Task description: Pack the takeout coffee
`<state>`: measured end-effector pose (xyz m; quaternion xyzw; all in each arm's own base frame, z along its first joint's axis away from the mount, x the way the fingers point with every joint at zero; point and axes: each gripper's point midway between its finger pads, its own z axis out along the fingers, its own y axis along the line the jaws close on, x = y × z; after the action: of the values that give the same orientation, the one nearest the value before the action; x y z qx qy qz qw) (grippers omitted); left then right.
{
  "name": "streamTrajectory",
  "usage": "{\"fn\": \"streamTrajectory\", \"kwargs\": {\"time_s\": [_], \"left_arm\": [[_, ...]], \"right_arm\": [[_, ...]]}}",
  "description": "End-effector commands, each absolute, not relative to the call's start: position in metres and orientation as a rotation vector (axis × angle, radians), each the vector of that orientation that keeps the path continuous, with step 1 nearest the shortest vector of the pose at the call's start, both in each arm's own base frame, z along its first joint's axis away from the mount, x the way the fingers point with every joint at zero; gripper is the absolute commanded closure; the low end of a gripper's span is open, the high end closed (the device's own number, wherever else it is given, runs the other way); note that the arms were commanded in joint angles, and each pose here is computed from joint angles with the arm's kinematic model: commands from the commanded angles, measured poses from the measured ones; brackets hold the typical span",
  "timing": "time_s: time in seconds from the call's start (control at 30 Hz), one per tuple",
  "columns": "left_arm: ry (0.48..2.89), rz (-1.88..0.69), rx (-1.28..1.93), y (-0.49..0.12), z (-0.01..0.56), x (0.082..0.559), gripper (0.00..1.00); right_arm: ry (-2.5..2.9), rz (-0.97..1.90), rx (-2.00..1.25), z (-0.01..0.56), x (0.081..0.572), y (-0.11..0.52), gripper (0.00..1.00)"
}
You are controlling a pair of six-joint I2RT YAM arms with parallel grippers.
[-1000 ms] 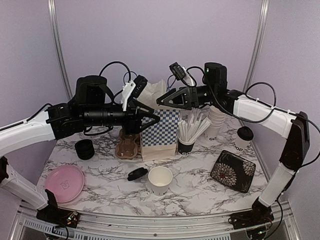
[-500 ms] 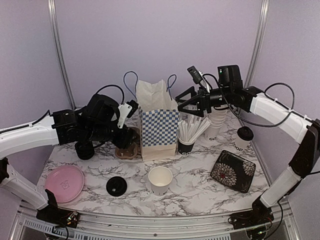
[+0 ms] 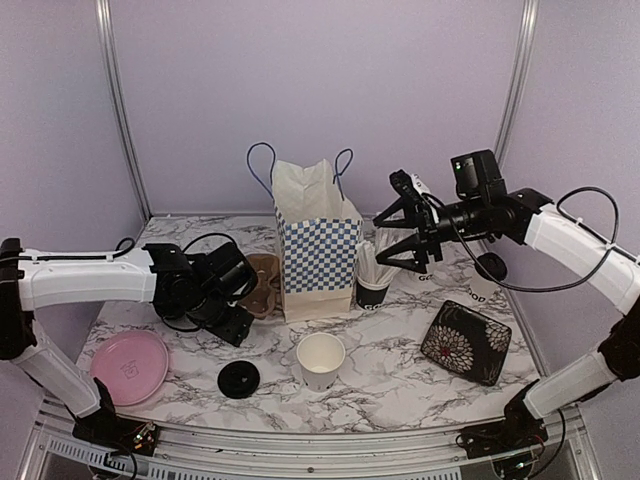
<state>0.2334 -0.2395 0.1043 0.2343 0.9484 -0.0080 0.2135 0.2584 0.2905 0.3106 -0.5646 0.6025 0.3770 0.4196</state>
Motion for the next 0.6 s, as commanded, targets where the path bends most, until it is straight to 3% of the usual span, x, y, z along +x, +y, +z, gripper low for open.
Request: {"fn": "streamTrajectory", "kwargs": {"time_s": [0.0,0.17,0.27,0.3,0.57], "left_arm": [[2.795,0.005,0.714,-0.226,0.073,0.205,0.21],[2.787,0.001,0.806,-0.230,0.062,0.199,0.20],[2.781,-0.046,0.904,-0.241,0.058,0.186,0.02],[2.780,-0.049,0.926,-0.243,0.056,0.182,0.01],[2.802,-0.082,0.955,-0.251,0.048,0.168,0.06]], "right_arm": [[1.517,0.796,-1.476,0.290,0.254,0.270,0.02],[1.562,0.804,-1.425,0.249,0.257,0.252,0.01],[1.599,0.768,-1.371,0.230,0.266,0.239,0.01],[1.612,0.745,-1.364,0.226,0.269,0.235,0.01],[1.626,0.786,-1.366,0.217,0.269,0.236,0.01]]}}
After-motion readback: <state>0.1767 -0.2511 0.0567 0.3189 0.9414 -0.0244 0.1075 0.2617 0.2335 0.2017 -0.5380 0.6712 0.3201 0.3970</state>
